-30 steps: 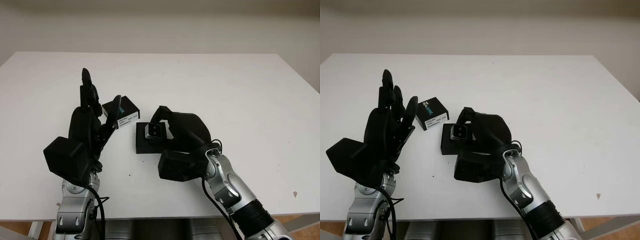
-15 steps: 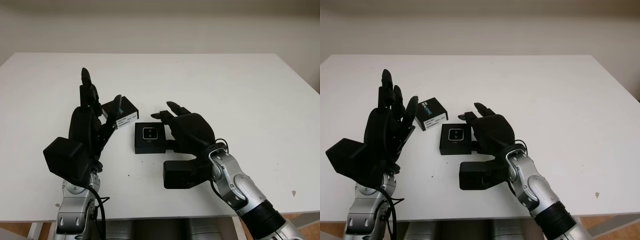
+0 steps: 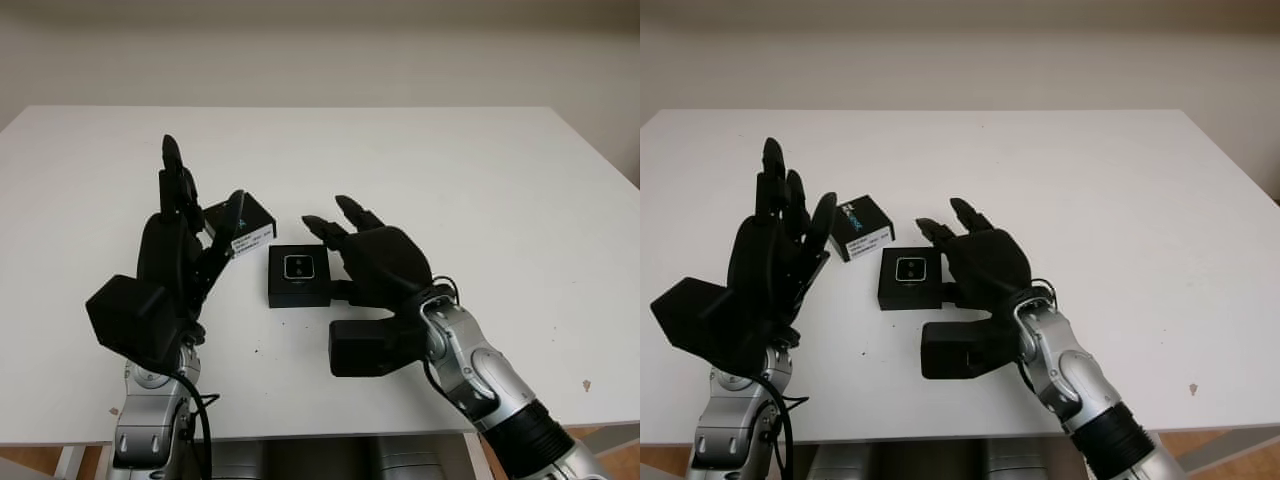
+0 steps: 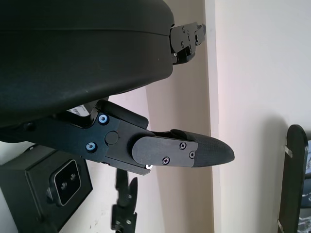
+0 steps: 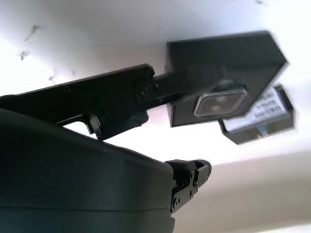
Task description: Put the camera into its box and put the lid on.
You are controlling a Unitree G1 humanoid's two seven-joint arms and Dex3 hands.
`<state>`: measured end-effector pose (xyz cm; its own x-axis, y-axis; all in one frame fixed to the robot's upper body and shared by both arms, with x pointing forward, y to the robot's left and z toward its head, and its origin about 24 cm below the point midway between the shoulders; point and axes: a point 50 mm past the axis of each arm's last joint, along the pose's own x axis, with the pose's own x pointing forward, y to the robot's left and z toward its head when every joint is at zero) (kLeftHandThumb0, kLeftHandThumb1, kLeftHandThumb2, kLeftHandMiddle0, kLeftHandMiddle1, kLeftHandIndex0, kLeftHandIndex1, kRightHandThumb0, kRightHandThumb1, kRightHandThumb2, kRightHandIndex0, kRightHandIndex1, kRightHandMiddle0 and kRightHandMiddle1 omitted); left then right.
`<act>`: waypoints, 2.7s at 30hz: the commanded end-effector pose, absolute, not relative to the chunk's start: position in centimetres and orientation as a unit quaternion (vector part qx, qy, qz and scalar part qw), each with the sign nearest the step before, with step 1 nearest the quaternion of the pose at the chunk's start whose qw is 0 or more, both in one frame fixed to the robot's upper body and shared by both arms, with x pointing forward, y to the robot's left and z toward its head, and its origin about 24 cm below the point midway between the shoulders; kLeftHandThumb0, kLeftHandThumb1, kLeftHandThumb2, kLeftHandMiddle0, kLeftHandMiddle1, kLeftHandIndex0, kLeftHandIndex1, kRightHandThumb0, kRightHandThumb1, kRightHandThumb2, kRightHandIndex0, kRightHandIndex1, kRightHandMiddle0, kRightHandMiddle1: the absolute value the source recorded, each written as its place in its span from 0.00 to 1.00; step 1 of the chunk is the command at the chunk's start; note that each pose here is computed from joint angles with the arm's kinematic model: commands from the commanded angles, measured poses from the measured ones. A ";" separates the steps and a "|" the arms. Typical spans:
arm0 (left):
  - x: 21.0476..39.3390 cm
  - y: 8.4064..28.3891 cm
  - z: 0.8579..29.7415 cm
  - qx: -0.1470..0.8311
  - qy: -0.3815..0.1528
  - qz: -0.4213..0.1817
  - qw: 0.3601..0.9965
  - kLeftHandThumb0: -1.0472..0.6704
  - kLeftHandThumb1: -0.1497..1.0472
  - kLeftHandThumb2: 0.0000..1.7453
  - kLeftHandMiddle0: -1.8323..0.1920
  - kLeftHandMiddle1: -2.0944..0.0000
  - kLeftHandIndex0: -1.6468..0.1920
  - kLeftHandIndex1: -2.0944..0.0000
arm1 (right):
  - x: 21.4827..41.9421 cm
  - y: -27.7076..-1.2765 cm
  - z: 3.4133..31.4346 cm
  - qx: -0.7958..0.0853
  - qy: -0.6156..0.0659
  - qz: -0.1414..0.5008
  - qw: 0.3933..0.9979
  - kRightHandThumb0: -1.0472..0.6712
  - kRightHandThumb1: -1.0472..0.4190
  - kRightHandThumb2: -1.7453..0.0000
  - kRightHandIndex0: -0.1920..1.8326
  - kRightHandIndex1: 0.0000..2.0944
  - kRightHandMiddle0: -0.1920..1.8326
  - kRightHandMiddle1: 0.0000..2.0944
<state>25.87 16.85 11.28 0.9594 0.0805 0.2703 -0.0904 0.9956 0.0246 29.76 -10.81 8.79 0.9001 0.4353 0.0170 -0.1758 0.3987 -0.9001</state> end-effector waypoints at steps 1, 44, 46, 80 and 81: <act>25.6 17.4 11.9 0.044 -0.143 0.055 0.987 0.20 1.00 0.18 1.00 1.00 1.00 1.00 | 30.5 -11.9 10.1 -0.444 -0.112 0.180 0.871 0.20 0.01 0.93 0.11 0.02 0.15 0.03; 34.3 24.1 17.6 0.586 0.058 -0.011 0.808 0.08 0.97 0.03 0.99 0.98 0.99 0.99 | 36.3 -18.4 19.2 -0.268 -0.091 0.102 0.954 0.17 0.00 0.84 0.11 0.02 0.14 0.02; 34.8 23.9 17.3 0.593 0.058 -0.012 0.803 0.08 0.97 0.03 0.98 0.98 0.98 0.99 | 36.3 -18.4 19.1 -0.267 -0.091 0.101 0.954 0.17 0.00 0.84 0.11 0.02 0.15 0.03; 37.0 20.8 16.4 0.611 0.068 -0.131 0.778 0.06 0.95 0.03 1.00 0.99 1.00 1.00 | 36.4 -18.1 17.8 -0.183 -0.103 0.036 0.977 0.16 0.00 0.73 0.00 0.00 0.01 0.00; 37.0 20.7 16.2 0.615 0.065 -0.129 0.775 0.06 0.95 0.03 1.00 0.99 1.00 1.00 | 36.4 -18.2 17.7 -0.179 -0.101 0.037 0.978 0.16 0.00 0.73 0.00 0.00 0.00 0.00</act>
